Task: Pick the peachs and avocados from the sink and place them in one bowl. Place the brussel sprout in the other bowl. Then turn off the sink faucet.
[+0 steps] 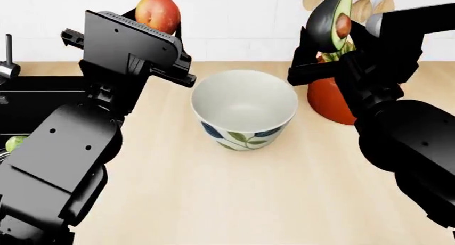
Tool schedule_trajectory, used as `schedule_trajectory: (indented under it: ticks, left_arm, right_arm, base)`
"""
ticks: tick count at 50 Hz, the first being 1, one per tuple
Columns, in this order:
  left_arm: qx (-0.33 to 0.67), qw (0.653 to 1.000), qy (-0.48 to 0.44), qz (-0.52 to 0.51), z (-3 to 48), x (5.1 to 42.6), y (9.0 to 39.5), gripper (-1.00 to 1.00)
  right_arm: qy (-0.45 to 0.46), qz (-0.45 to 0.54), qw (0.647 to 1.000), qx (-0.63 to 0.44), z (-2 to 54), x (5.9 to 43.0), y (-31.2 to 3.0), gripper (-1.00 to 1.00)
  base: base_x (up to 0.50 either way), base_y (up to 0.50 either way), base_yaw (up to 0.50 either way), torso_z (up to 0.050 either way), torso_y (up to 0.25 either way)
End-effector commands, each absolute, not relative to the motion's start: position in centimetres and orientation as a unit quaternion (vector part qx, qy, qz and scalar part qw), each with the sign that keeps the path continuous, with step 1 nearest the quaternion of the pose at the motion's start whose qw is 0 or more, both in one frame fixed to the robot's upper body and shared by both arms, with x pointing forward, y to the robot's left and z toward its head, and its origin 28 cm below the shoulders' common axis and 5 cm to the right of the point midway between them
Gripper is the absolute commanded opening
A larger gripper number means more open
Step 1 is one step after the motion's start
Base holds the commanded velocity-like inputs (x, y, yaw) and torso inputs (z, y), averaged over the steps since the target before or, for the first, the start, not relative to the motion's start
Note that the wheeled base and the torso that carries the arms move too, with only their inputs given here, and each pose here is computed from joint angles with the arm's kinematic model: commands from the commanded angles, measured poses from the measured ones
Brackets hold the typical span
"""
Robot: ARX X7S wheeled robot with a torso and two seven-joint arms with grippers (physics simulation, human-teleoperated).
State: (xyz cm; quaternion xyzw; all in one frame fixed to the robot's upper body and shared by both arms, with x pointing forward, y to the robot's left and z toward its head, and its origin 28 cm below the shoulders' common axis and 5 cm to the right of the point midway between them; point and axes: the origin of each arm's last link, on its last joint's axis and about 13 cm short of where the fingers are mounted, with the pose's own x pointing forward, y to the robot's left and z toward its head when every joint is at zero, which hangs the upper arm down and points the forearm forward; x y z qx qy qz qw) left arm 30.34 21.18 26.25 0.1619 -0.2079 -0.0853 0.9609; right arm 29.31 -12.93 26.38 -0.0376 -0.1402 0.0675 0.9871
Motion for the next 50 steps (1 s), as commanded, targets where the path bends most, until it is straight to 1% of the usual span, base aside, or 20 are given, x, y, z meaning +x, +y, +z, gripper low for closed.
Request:
schedule_trajectory:
  ticks: [1,4,8,13,16,27,33,39,45,50]
  left_arm:
    - [0.164,0.960,-0.198,-0.109,28.4,31.5,20.2,-1.00]
    - [0.159,0.964,-0.165,-0.135,29.0,32.7,19.8,-1.00]
    - [0.124,0.965,-0.128,-0.190,29.6,34.0,19.1,-1.00]
    - [0.107,0.959,-0.090,-0.244,29.3,34.8,18.5,-1.00]
    - [0.091,0.959,-0.052,-0.265,28.9,35.6,18.4,-1.00]
    - [0.094,0.938,-0.018,-0.334,28.6,34.9,17.7,-1.00]
    - [0.079,0.931,-0.021,-0.355,29.4,34.7,17.5,-1.00]
    - [0.079,0.928,0.012,-0.363,30.3,35.1,17.2,-1.00]
    - [0.109,0.923,0.068,-0.364,31.8,36.2,17.5,-1.00]
    - [0.151,0.907,0.117,-0.375,31.8,36.4,17.7,-1.00]
  right_arm:
    - [-0.161,0.067,0.983,-0.052,26.7,28.9,-13.0,-1.00]
    - [-0.163,0.067,0.983,-0.051,26.7,28.8,-13.1,-1.00]
    - [-0.164,0.069,0.983,-0.049,26.7,28.7,-13.0,-1.00]
    - [-0.164,0.069,0.983,-0.049,26.6,28.7,-13.1,-1.00]
    - [-0.165,0.068,0.983,-0.047,26.6,28.7,-13.1,-1.00]
    - [-0.164,0.071,0.983,-0.044,26.4,28.9,-13.0,-1.00]
    - [-0.161,0.072,0.983,-0.044,26.3,28.9,-12.9,-1.00]
    - [-0.161,0.071,0.984,-0.043,26.3,28.8,-12.9,-1.00]
    - [-0.161,0.070,0.984,-0.042,26.4,28.9,-12.9,-1.00]
    - [-0.160,0.069,0.984,-0.040,26.3,28.9,-13.0,-1.00]
  base:
    - [0.00,0.00,0.00,0.000,0.000]
    - [0.00,0.00,0.00,0.000,0.000]
    - [0.00,0.00,0.00,0.000,0.002]
    - [0.00,0.00,0.00,0.000,0.000]
    - [0.00,0.00,0.00,0.000,0.000]
    - [0.00,0.00,0.00,0.000,0.001]
    - [0.00,0.00,0.00,0.000,0.000]
    - [0.00,0.00,0.00,0.000,0.000]
    - [0.00,0.00,0.00,0.000,0.000]
    - [0.00,0.00,0.00,0.002,0.002]
